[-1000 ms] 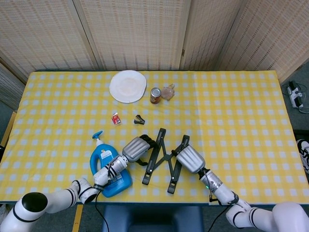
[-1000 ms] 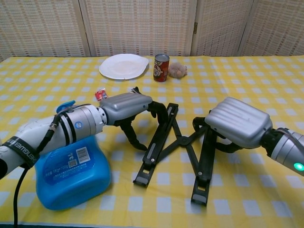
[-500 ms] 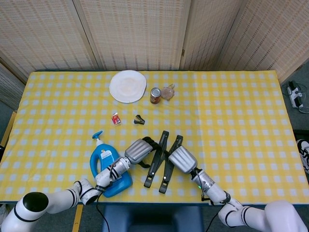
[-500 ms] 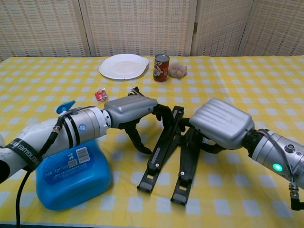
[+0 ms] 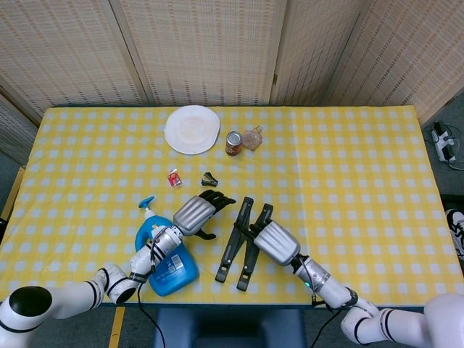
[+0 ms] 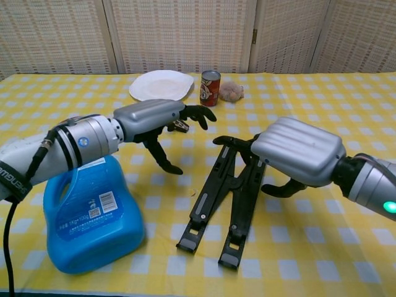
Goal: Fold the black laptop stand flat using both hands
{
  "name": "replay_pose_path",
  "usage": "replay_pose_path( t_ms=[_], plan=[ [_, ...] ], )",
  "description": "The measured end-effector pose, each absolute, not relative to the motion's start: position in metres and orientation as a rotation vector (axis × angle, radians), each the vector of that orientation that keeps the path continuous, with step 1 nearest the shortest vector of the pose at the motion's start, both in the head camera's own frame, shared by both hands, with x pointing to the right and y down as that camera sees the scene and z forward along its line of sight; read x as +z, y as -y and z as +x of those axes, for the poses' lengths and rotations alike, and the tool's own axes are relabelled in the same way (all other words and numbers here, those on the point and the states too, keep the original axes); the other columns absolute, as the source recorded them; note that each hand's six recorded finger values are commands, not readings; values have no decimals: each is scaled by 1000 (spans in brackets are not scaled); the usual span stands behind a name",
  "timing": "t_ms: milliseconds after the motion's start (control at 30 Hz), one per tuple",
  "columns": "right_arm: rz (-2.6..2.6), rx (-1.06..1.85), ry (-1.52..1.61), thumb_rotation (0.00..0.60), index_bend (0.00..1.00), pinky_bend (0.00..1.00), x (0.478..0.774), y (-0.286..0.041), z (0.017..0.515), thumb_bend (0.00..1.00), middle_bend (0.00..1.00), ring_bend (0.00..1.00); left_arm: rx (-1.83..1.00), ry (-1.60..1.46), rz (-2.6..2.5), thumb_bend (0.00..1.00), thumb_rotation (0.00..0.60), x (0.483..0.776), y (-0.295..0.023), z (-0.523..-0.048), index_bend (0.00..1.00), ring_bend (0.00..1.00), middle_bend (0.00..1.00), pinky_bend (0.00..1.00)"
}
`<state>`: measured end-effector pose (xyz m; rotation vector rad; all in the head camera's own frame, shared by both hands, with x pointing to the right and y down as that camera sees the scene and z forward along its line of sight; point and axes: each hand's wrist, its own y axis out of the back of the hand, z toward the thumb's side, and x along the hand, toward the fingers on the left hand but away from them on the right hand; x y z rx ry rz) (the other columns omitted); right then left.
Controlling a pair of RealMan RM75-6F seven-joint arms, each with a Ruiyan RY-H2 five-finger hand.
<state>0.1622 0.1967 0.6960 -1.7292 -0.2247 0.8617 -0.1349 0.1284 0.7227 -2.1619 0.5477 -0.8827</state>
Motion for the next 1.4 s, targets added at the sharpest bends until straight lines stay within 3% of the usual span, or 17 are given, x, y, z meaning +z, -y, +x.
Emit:
replay_pose_path(
  t_ms=[133,333,767,1400],
  plan=[
    [-1807,864,117,600,0,157,690,-198,157,333,126,179,-890,-606,-2138,90,600,710,-115,-149,164,121,204,111],
    [-1898,899,-108,600,0,41,693,-199,144,334,32,52,-908,-691,-2094,89,600,692,-97,-173,151,96,177,67],
    [-1909,891,-258,600,0,30,695,-191,116,327,28,35,-993,-790,-2048,90,600,679,-87,-227,137,73,161,28],
    [-1806,911,-330,600,0,0,710,-185,124,326,0,0,-1036,-798,-2056,90,600,683,-88,-237,119,53,135,1]
  ],
)
